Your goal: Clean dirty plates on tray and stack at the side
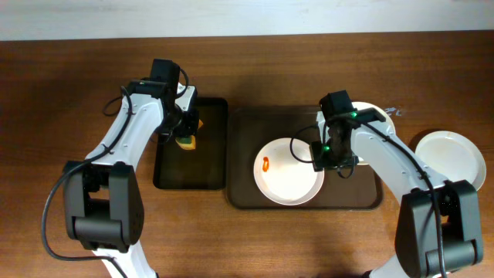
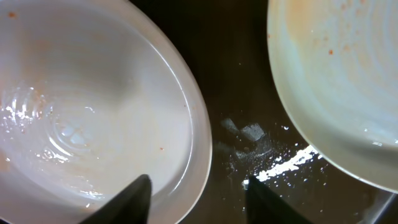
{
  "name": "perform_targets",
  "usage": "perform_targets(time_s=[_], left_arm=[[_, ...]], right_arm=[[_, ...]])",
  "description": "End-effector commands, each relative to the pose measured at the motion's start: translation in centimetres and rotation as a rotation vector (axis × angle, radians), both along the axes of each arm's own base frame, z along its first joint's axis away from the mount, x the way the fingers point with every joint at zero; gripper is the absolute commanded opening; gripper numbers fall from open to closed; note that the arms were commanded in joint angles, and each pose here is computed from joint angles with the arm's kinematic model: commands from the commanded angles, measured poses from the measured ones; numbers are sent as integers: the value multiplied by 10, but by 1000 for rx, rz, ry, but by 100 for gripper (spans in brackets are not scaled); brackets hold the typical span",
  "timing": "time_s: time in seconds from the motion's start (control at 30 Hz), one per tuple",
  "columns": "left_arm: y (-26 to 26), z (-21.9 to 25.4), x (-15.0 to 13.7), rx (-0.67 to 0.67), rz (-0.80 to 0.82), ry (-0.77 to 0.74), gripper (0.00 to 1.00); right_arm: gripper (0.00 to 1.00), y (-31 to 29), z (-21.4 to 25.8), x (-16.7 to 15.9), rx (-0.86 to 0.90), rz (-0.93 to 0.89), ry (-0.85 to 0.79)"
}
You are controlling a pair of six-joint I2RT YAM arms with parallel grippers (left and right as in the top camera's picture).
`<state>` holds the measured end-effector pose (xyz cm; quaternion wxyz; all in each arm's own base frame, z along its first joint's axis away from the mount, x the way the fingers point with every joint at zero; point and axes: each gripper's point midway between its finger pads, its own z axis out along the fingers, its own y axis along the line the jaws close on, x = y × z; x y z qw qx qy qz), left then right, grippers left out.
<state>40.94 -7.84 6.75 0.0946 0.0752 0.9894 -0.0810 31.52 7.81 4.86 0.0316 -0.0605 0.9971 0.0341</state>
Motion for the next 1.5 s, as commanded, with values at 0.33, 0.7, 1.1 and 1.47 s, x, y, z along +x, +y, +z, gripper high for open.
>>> perform_targets(time_s=[0.33,0.7,1.1,1.47], left_arm=[[1,11,6,-2,10,-31,2],[1,11,6,-2,10,-31,2],[1,11,6,-2,10,-32,5],[1,12,7,-3,10,-36,7]], right_arm=[[98,0,49,-28,7,-51,171],[98,2,48,-17,17,-49,126],[98,3,48,-15,20,-49,115],[98,3,48,-15,20,-49,115]])
